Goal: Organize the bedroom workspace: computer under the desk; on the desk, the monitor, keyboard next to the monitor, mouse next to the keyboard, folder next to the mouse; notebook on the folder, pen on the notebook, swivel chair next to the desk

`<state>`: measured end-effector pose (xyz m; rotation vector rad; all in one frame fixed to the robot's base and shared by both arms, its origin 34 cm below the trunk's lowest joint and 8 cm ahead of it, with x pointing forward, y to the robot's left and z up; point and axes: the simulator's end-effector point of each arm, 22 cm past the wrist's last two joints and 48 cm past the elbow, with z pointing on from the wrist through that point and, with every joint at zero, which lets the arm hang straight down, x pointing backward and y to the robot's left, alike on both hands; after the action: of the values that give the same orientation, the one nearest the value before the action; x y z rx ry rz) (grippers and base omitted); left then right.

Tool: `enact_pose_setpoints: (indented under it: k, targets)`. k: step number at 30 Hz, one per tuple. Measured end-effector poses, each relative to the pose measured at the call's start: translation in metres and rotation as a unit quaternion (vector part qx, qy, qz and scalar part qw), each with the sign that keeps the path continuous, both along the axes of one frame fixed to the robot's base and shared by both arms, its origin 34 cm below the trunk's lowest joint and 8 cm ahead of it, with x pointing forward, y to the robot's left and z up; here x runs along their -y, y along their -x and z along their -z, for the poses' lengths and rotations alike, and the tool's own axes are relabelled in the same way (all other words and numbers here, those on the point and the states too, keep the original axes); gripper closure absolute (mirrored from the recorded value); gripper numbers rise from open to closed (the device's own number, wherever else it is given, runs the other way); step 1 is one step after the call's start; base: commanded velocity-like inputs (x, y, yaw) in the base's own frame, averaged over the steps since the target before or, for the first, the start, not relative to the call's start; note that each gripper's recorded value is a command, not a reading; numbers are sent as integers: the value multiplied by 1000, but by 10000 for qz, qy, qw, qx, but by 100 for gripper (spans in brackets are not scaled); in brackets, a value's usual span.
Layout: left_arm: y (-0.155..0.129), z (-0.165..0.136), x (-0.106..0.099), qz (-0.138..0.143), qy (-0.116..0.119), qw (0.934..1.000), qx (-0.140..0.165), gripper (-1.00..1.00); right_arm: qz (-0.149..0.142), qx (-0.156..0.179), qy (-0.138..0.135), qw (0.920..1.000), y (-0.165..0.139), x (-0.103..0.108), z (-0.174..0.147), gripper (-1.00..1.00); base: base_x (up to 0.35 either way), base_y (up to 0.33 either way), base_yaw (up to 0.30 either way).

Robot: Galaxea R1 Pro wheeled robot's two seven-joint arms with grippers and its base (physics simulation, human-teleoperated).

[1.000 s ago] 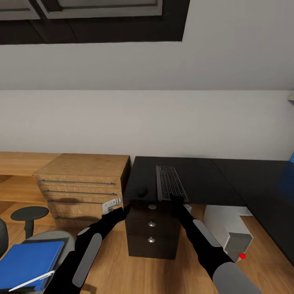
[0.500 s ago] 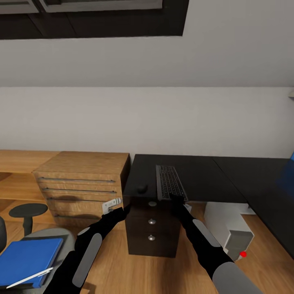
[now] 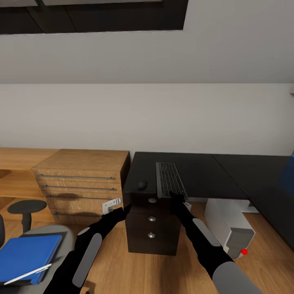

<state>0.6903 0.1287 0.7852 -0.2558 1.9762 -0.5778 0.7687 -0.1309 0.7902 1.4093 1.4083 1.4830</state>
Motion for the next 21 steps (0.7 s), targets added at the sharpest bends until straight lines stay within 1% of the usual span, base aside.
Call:
enact_pose_setpoints:
  k: [10,21]
  targets:
    - [2,19,0,0,4,10000,1,-100,0,104,-14,9999,1,0,9,100,0,0,0]
    - [2,19,0,-1,2,10000,0,-100,-5,103,9,9999,0,0,9,100,0,0,0]
